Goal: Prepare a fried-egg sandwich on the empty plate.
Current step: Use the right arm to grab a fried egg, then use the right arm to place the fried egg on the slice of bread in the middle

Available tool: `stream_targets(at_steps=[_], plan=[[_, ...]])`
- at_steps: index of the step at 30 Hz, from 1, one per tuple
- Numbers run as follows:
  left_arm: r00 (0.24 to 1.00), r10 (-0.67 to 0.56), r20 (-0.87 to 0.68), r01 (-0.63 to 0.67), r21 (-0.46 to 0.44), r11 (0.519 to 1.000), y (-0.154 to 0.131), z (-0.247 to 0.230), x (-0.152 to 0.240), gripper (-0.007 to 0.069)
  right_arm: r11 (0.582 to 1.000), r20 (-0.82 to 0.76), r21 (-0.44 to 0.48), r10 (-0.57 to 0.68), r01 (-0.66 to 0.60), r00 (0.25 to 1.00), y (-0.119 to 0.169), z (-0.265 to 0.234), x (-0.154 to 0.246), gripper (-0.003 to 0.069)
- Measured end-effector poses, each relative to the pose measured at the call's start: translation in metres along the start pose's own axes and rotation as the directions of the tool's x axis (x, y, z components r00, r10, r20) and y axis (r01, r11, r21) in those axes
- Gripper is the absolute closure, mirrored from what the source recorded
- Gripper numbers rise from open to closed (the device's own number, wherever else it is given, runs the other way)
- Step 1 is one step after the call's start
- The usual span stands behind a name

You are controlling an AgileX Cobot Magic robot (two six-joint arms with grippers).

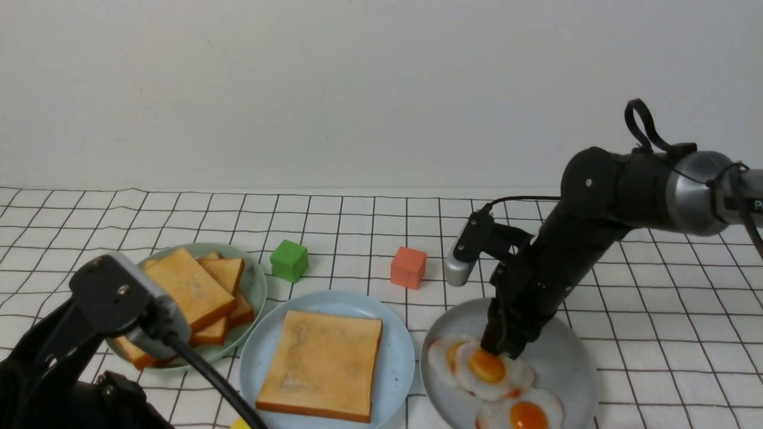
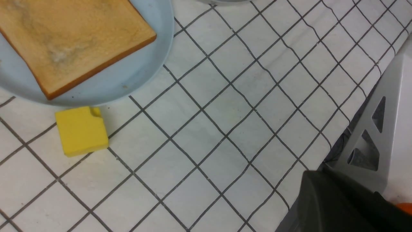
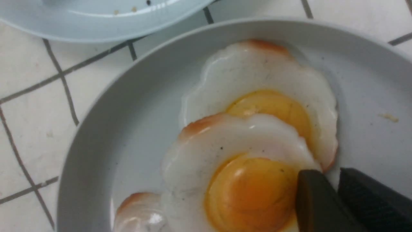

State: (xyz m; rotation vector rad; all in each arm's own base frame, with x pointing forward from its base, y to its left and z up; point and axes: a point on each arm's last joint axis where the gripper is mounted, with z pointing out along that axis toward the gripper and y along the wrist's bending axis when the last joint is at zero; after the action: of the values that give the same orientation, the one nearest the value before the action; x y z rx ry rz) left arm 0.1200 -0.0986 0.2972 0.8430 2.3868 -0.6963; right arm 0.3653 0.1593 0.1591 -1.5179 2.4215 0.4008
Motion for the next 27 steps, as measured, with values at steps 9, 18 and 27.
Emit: stream_targets(at_steps=[9,18,27], plan=[[0.999,-0.034,-0.031,0.033,-0.025,0.999,0.002,0.000,0.003,0.0638,1.000,-0.012,-0.009,-0.001,0.001,1.000,0.001,-0.002,0.000,0.0651],[0.997,-0.061,-0.045,0.059,-0.043,0.997,-0.003,-0.012,0.014,0.0638,0.999,0.028,0.043,0.010,-0.012,1.000,0.007,-0.036,-0.008,0.0651],[0.994,-0.104,0.018,0.106,-0.186,0.977,-0.005,-0.040,0.033,0.0638,0.999,0.183,-0.039,0.022,-0.015,0.983,0.044,-0.044,-0.052,0.0651]])
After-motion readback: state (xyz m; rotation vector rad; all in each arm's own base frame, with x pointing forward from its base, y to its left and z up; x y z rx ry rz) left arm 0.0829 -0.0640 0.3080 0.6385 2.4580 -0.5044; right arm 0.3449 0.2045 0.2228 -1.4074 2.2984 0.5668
